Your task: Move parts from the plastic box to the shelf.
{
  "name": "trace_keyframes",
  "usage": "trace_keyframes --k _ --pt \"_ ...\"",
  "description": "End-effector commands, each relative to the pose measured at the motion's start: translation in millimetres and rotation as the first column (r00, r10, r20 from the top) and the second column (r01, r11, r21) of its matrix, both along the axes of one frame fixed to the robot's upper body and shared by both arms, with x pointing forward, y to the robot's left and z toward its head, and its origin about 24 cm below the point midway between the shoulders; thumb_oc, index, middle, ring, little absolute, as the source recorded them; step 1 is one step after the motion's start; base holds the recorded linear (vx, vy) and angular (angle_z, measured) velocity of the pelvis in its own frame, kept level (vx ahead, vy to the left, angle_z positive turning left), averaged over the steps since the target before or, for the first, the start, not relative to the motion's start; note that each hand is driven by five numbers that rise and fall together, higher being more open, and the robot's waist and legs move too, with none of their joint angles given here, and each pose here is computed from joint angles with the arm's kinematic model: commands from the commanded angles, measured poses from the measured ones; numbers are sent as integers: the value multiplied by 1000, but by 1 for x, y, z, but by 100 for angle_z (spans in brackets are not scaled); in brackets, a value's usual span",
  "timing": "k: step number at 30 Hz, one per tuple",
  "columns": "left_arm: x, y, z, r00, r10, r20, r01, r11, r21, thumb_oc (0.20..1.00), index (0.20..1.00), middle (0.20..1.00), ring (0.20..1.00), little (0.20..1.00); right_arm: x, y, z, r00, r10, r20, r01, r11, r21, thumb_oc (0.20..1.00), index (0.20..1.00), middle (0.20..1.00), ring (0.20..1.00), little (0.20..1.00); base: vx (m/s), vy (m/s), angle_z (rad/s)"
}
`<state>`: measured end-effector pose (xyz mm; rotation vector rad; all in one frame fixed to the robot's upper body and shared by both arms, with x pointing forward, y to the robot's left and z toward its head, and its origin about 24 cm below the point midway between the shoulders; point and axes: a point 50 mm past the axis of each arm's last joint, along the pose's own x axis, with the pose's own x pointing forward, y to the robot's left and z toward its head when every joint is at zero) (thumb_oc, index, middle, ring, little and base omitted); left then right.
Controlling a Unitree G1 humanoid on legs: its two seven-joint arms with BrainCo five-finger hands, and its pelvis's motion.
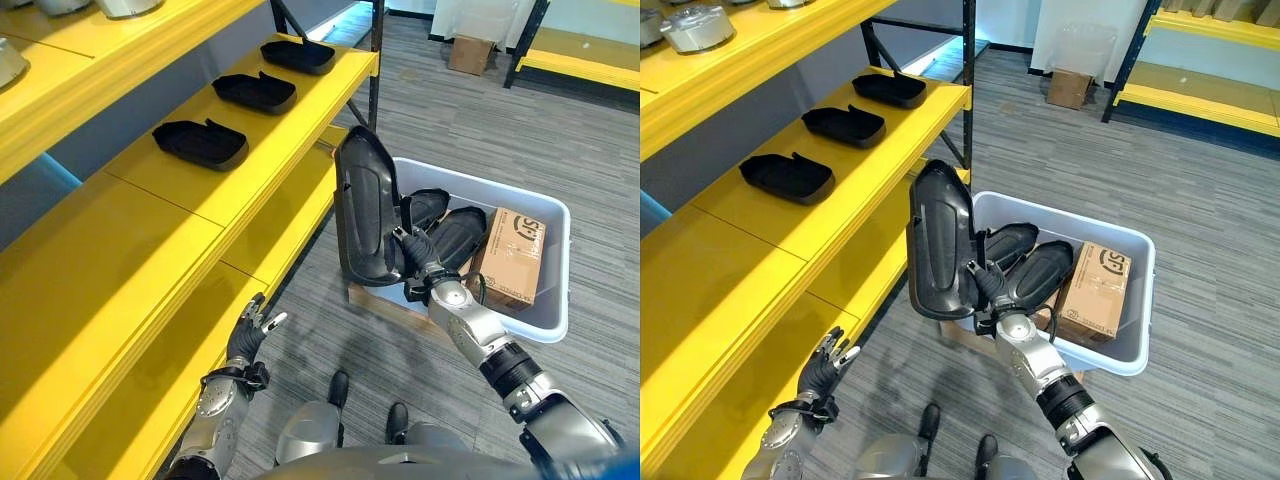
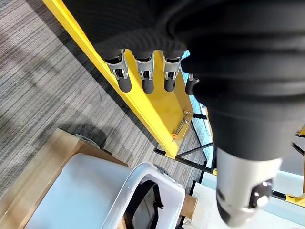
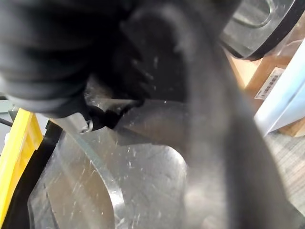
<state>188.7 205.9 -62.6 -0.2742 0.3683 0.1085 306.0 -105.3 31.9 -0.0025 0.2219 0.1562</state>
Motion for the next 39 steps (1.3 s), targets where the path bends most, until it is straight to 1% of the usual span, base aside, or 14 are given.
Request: trace_keyframes --k 1,2,4,5,6,12,14,18,23,27,30,33,35,39 --pt "24 -1 28 985 -107 134 96 992 81 1000 1000 1000 1000 1000 5 16 44 975 -2 223 -23 993 111 200 200 200 200 200 -78 -72 35" --pt "31 -8 29 977 -166 137 156 985 78 1000 1000 1000 1000 1000 2 10 44 971 -51 233 28 994 101 200 200 200 200 200 -66 -7 88" --pt "38 -17 31 967 -208 146 200 977 69 1000 1000 1000 1000 1000 2 2 47 964 -61 259 45 997 65 200 200 200 200 200 -41 194 274" --pt "45 -24 35 966 -193 169 187 981 53 1000 1000 1000 1000 1000 7 2 54 962 -20 273 11 999 32 200 200 200 200 200 -7 351 246" --pt "45 -24 36 968 -184 173 180 983 43 1000 1000 1000 1000 1000 9 2 55 962 -11 272 5 1000 24 200 200 200 200 200 14 363 74" --pt "45 -25 35 966 -190 172 189 982 25 1000 1000 1000 1000 1000 14 -2 59 964 11 265 -8 1000 -10 200 200 200 200 200 110 345 8" --pt "46 -28 34 965 -201 169 197 980 40 1000 1000 1000 1000 1000 14 -4 60 964 15 265 -10 1000 -18 200 200 200 200 200 138 584 21" --pt "41 -27 30 965 -216 150 200 973 118 1000 1000 1000 1000 1000 14 -5 55 967 25 252 -18 999 -30 200 200 200 200 200 181 488 81" --pt "37 -19 32 969 -190 158 171 977 125 1000 1000 1000 1000 1000 13 4 54 970 59 237 -50 998 -45 200 200 200 200 200 97 296 44" --pt "37 -10 37 970 -162 183 138 981 134 1000 1000 1000 1000 1000 16 17 62 959 100 264 -87 994 -60 200 200 200 200 200 12 197 24" --pt "42 -6 44 961 -188 203 156 975 161 1000 1000 1000 1000 1000 20 27 76 942 109 317 -93 994 -63 200 200 200 200 200 -48 168 8" --pt "45 -8 49 950 -218 221 183 968 169 1000 1000 1000 1000 1000 25 32 84 938 99 333 -85 995 -54 200 200 200 200 200 -63 127 28" --pt "47 -9 52 943 -244 225 204 961 186 1000 1000 1000 1000 1000 27 34 86 940 96 327 -88 995 -40 200 200 200 200 200 -45 122 15" --pt "49 -12 51 941 -259 218 224 959 171 1000 1000 1000 1000 1000 30 34 80 957 93 276 -84 995 -43 200 200 200 200 200 -11 145 17"
